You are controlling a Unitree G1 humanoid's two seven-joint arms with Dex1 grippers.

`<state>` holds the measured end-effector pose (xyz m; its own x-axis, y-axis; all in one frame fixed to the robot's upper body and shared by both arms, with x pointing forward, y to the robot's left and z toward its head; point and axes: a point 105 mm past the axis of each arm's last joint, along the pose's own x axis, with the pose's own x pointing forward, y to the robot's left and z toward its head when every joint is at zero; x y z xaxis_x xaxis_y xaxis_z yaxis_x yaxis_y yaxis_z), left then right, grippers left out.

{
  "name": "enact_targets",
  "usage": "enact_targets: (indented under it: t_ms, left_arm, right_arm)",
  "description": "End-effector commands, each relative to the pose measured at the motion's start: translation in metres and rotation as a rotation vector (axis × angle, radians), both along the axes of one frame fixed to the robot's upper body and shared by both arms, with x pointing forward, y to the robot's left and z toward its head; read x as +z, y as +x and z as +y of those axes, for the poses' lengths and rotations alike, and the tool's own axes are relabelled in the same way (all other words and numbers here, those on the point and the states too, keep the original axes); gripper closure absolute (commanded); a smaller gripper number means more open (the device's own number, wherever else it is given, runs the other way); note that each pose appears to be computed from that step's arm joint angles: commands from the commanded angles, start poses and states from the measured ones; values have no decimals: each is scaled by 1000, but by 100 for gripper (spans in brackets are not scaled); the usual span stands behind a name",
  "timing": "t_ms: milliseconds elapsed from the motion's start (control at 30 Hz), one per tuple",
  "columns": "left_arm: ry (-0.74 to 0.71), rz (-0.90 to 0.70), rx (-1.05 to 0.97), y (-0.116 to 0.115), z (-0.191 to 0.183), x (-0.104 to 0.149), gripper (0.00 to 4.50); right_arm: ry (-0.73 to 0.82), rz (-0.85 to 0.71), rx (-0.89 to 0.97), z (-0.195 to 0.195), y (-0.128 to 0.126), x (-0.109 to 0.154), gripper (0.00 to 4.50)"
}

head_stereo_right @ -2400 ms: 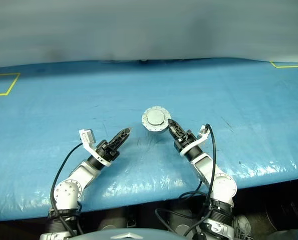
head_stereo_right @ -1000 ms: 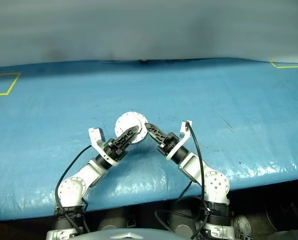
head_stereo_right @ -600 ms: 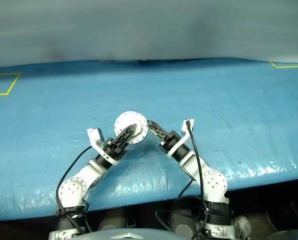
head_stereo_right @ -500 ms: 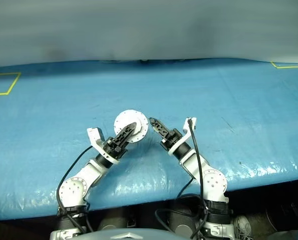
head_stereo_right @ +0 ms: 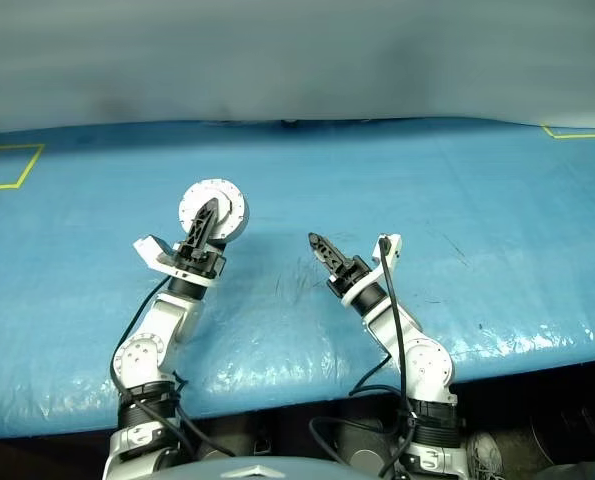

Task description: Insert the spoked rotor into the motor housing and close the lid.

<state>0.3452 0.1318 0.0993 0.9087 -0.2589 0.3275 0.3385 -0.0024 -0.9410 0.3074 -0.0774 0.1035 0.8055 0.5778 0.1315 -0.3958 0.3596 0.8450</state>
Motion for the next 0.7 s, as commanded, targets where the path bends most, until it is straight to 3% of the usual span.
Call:
enact_targets:
  t_ms: [33,367,600,700]
  left_arm:
    - [21,-16,79,21,6,15,168]
    - [123,156,242,67,25,1,168]
    - [196,230,287,75,33,-9,168]
    - [209,261,316,74,38,-14,109]
  right_arm:
    - [4,-24,-3,0,-1,3,186]
    - [-20,-21,-21,-3,-2,-2,186]
    - [-28,-19,-26,-3,-2,-3,186]
    - [-36,-18,-19,-1,-3,-4,182]
